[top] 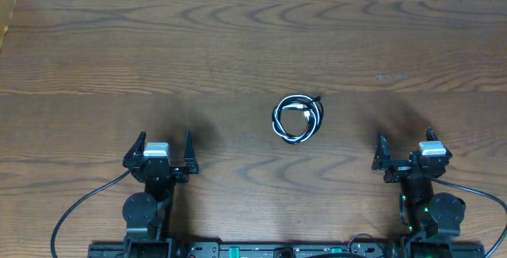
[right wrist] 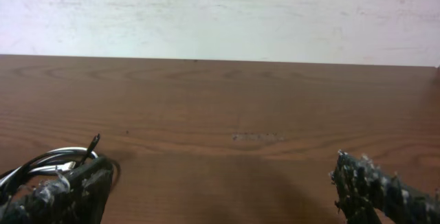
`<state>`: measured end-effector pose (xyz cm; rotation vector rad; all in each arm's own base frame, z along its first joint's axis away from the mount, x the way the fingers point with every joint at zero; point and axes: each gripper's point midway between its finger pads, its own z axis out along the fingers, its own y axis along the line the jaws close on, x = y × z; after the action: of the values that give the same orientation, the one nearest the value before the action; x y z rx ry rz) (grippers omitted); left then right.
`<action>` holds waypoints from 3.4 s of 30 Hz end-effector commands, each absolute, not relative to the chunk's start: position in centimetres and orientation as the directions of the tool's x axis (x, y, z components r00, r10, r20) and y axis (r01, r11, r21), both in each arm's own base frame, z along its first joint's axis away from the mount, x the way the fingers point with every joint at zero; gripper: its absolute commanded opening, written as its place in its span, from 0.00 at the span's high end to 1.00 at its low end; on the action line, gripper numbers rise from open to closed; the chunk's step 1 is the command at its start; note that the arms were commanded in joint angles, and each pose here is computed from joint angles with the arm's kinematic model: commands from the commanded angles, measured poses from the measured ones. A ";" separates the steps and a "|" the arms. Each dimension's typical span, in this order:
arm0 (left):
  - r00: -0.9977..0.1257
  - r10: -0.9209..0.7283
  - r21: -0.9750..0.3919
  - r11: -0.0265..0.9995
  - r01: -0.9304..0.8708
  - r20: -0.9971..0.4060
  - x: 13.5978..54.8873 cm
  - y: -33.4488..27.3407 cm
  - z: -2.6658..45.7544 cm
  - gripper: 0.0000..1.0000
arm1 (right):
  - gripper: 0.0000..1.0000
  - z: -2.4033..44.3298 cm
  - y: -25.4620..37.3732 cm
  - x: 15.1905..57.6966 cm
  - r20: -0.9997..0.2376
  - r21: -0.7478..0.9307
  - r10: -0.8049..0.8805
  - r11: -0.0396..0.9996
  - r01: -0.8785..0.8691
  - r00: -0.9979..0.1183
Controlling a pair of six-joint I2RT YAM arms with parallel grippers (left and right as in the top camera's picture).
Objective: Untangle cables
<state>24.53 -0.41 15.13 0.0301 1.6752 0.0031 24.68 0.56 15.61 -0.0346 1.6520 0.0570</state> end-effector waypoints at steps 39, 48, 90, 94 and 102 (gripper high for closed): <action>-0.163 0.041 0.040 0.999 0.011 -0.986 24.4 -0.2 13.5 0.02 | 0.01 15.4 0.7 24.7 -0.996 0.020 0.015 0.998 -0.062 -0.089; -0.163 0.041 0.039 0.999 0.011 -0.986 24.4 -0.2 13.5 0.02 | 0.01 15.4 0.7 24.7 -0.996 0.020 0.015 0.998 -0.062 -0.089; -0.291 -0.080 -0.125 0.982 0.140 -0.953 24.9 -3.1 21.3 0.02 | 0.01 15.4 0.7 24.7 -0.996 0.020 0.015 0.998 -0.062 -0.088; -0.343 -0.077 -0.143 0.975 0.171 -0.936 26.0 -3.8 23.8 0.02 | 0.01 15.4 0.7 24.7 -0.996 0.021 0.015 0.998 -0.063 -0.089; -0.559 -0.067 -0.269 0.919 0.287 -0.826 29.1 -7.1 27.3 0.02 | 0.01 15.5 1.0 24.7 -0.990 0.114 0.107 0.991 -0.068 -0.092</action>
<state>28.25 -5.16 25.43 0.1126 2.0671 -0.3355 24.69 0.61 15.53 -0.0219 1.6558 0.0722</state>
